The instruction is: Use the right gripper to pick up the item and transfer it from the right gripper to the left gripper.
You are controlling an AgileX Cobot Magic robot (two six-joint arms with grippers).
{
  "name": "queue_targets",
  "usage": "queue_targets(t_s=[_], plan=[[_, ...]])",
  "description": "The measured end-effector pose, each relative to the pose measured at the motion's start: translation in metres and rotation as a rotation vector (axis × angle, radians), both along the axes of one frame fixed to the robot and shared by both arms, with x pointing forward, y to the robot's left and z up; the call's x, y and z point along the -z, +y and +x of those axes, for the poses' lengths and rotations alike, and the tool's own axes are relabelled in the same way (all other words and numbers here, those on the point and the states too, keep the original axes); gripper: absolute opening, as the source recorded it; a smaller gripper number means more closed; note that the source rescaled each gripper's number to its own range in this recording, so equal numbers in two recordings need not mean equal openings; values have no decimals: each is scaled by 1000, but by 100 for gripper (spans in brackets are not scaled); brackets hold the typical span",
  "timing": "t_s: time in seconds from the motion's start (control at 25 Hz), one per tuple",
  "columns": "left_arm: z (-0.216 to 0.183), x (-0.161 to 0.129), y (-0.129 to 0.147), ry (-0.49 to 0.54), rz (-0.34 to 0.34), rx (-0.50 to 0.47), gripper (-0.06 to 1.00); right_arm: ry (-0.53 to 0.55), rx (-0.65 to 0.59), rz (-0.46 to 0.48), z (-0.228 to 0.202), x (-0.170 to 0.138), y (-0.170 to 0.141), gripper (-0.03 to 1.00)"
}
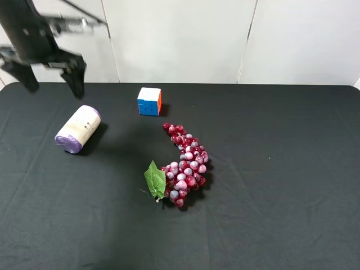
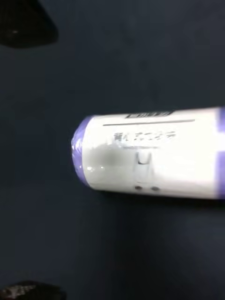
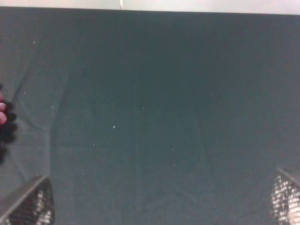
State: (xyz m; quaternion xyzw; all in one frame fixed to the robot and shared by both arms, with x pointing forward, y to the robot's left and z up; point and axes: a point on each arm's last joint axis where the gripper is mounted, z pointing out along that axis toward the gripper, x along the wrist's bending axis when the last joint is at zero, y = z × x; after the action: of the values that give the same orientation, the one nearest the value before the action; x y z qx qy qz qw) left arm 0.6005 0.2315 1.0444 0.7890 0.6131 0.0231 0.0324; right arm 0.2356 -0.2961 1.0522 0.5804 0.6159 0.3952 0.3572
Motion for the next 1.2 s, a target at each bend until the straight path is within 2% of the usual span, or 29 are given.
queue_targets(t_s=[0.4, 0.44, 0.72, 0.92, 1.2], plan=[[-57, -102, 11, -290, -55, 0, 100, 0, 0, 0, 0, 0, 0, 100], [-57, -102, 11, -290, -55, 0, 100, 0, 0, 0, 0, 0, 0, 100], [-116, -157, 22, -481, -95, -5, 100, 0, 0, 0, 0, 0, 0, 100], [-172, -156, 32, -515, -118, -23, 100, 0, 0, 0, 0, 0, 0, 100], [-234, -113, 36, -445, -194, -21, 100, 0, 0, 0, 0, 0, 0, 100]])
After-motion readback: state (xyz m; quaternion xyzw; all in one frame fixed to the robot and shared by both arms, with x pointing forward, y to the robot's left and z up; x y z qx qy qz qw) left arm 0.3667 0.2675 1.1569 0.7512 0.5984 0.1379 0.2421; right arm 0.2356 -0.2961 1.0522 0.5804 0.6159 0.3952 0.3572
